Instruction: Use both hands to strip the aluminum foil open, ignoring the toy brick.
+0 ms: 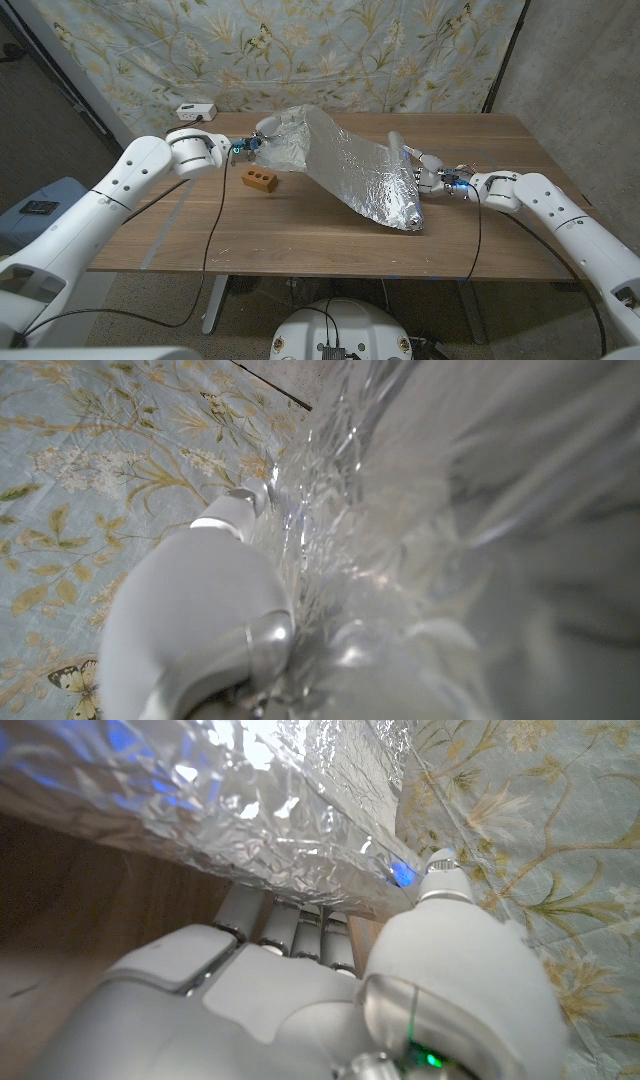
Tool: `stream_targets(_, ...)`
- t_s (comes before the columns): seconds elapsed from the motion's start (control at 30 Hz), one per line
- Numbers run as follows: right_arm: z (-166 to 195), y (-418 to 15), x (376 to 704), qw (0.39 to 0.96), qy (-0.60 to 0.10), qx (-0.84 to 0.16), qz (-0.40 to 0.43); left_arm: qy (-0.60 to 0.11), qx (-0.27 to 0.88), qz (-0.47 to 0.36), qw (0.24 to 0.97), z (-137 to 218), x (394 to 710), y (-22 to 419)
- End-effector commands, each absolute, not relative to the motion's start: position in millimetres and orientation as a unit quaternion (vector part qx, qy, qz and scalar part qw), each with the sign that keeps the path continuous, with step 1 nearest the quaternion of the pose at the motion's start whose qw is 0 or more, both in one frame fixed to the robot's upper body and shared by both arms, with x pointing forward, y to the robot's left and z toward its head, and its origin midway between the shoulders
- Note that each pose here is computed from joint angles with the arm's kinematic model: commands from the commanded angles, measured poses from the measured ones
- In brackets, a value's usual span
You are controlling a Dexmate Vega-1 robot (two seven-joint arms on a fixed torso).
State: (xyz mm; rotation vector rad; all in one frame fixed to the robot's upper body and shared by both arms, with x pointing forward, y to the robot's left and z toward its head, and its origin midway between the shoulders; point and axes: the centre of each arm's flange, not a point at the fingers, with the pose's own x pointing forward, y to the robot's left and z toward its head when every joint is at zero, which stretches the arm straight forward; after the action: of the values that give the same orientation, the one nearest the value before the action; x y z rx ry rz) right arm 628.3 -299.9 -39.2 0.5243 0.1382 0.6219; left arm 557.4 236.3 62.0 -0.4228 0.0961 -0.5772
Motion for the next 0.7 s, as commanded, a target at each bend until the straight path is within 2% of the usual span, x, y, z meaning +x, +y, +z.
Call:
stream_targets(0.03, -45, -300, 621, 0.917, 0.066, 0.255, 0.299, 0.053, -0.190, -0.315, 0.929, 58, 555, 234)
stream_targets(0.7, -43, -290, 624, 0.916, 0.072, 0.243, 0.310, 0.048, -0.183, -0.313, 0.931, 50, 544, 242)
